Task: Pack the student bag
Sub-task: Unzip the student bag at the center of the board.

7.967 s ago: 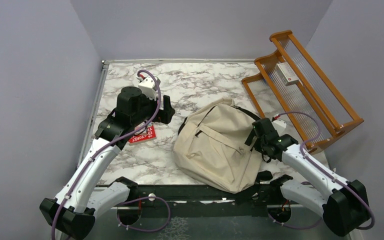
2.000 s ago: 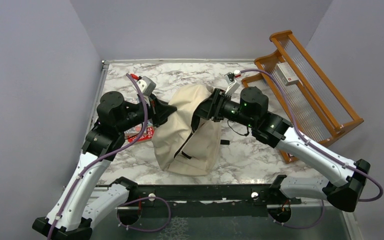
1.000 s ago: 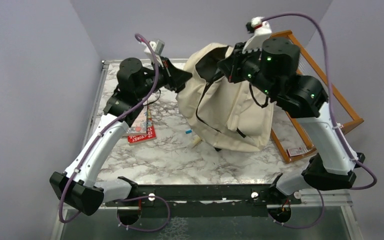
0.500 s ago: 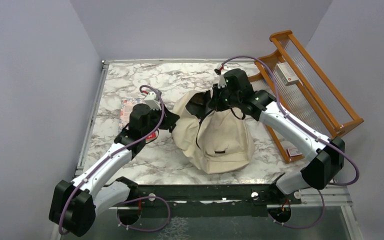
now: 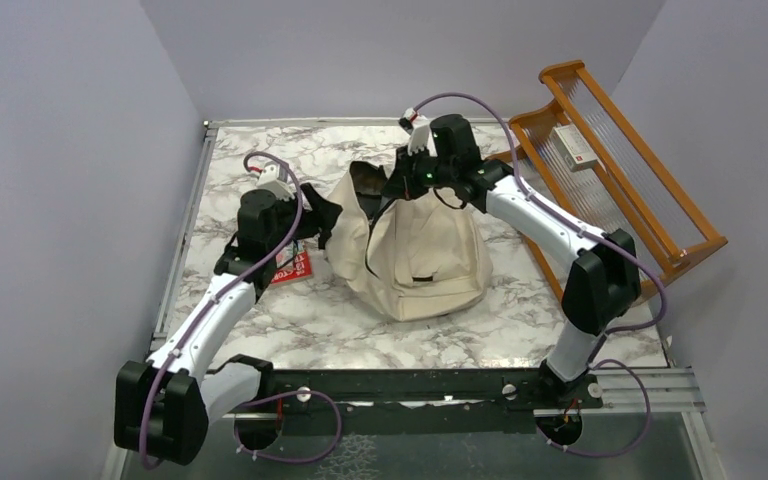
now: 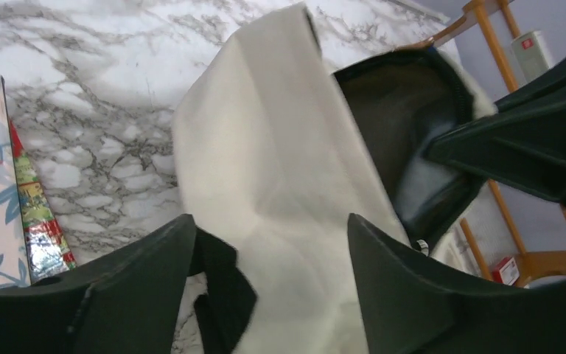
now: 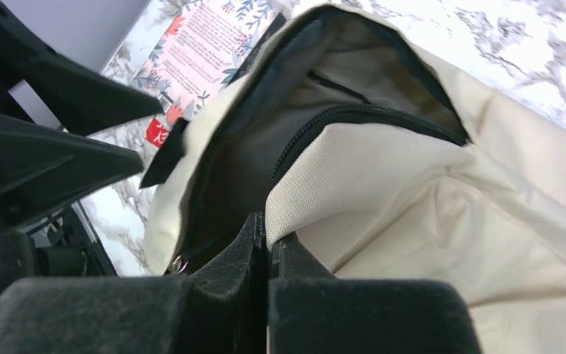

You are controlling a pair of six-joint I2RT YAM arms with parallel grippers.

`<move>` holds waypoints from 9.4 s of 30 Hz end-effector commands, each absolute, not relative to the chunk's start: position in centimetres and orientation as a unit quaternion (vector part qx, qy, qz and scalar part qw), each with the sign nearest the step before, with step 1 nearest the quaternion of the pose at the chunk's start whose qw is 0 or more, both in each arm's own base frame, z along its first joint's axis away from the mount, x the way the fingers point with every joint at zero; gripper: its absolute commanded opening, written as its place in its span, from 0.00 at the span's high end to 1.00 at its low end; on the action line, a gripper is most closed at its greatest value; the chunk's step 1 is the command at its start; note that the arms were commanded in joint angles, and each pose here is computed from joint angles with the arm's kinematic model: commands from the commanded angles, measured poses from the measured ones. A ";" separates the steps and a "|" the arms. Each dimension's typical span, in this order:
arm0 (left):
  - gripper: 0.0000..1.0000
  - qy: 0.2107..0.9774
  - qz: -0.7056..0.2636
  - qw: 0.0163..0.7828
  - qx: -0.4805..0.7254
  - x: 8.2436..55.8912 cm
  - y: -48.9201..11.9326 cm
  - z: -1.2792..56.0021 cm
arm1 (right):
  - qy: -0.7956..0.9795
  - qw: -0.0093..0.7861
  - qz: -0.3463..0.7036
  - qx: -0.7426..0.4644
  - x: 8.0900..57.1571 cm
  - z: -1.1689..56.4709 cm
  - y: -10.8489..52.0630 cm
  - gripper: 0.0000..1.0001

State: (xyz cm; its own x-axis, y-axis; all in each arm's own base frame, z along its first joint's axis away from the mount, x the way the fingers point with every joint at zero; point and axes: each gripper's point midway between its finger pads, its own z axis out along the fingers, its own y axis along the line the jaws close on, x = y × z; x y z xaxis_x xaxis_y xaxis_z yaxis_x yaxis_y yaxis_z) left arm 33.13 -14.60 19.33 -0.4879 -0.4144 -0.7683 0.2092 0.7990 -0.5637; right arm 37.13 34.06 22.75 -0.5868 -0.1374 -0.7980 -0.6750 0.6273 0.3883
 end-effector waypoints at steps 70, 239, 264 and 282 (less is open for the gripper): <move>0.54 0.892 -0.327 0.306 0.058 23.9 -20.4 11.9 | 0.795 0.280 0.498 -0.206 30.8 13.5 37.6 1.00; 1.00 0.644 -0.442 0.576 0.241 19.2 -21.5 24.2 | 0.805 0.294 0.498 -0.130 37.4 16.7 41.1 1.00; 1.00 0.715 -0.347 0.510 0.330 14.3 -32.7 17.1 | 0.800 0.298 0.507 -0.117 39.2 19.0 42.1 1.00; 0.95 0.754 -0.289 0.540 0.236 15.5 -29.5 17.0 | 0.793 0.327 0.482 -0.179 36.9 21.4 40.0 0.74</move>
State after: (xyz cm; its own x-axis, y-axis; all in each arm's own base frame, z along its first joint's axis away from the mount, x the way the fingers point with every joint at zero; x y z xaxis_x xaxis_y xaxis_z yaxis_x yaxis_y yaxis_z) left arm 14.23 -31.06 13.61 -0.3279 0.1756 -0.9283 0.7406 0.6578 -0.1371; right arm 36.90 41.31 17.12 -0.8168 0.0162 -0.5766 -0.5061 0.4596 0.7298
